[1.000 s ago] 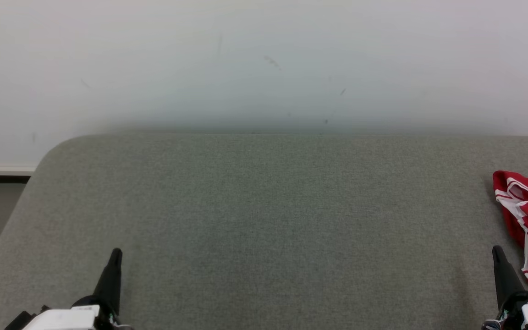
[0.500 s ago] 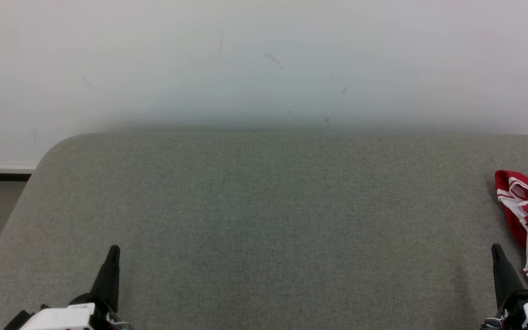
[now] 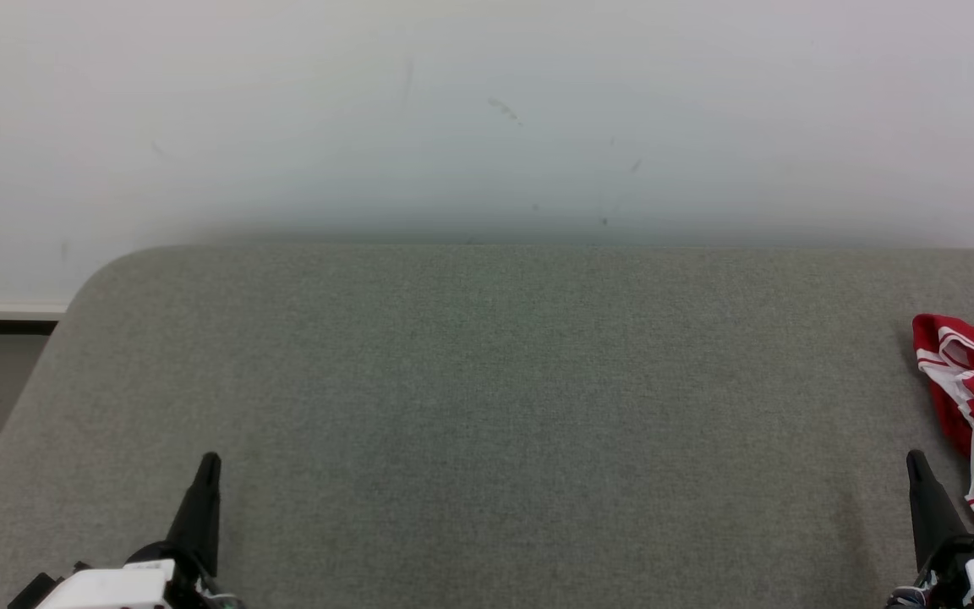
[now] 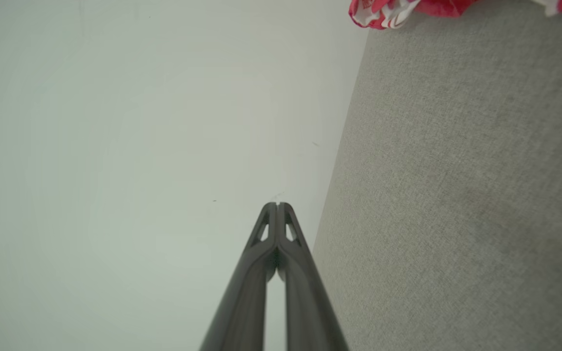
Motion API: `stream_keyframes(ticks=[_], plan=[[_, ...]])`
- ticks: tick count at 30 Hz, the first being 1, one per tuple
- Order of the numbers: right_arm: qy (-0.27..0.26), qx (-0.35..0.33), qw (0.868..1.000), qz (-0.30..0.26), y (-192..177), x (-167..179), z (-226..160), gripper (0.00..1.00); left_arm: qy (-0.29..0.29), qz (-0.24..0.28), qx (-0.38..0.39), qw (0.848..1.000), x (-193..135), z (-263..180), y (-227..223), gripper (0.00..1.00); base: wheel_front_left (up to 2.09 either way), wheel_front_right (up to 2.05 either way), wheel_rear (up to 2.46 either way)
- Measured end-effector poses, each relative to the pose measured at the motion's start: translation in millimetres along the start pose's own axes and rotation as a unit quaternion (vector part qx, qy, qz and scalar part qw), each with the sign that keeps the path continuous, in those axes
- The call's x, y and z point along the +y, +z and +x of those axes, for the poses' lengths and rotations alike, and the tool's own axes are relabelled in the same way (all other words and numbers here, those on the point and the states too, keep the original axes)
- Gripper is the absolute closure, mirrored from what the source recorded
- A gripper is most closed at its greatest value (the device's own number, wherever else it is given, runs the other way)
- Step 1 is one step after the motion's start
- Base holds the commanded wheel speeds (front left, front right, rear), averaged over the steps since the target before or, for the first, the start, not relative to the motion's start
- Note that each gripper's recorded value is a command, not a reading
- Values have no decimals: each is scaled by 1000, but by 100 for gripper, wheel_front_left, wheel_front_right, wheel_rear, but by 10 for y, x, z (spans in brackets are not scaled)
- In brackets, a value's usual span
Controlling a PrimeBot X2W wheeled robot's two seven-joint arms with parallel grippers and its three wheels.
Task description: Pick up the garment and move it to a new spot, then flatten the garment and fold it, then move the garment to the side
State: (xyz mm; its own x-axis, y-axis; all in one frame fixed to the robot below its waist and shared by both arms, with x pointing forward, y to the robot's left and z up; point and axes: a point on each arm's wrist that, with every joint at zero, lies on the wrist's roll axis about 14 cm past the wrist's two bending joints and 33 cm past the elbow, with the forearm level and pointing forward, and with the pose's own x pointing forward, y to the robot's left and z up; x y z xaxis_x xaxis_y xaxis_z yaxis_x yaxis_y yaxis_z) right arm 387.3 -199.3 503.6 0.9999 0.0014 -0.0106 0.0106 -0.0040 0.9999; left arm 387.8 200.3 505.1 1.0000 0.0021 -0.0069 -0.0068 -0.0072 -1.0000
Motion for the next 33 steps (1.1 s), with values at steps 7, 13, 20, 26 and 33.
stream_keyframes(ticks=[7,13,20,26,33], plan=[[0,0,1000,0,0,0,0,100,0,0,1,1000,0,0,-3,100,0,0,0],[0,0,1000,0,0,0,0,100,0,0,2,1000,1,0,-6,100,0,0,0],[0,0,1000,0,0,0,0,100,0,0,1,1000,1,0,-5,100,0,0,0],[0,0,1000,0,0,0,0,100,0,0,1,1000,2,0,-5,100,0,0,0],[0,0,1000,0,0,0,0,100,0,0,1,1000,2,0,-4,100,0,0,0]])
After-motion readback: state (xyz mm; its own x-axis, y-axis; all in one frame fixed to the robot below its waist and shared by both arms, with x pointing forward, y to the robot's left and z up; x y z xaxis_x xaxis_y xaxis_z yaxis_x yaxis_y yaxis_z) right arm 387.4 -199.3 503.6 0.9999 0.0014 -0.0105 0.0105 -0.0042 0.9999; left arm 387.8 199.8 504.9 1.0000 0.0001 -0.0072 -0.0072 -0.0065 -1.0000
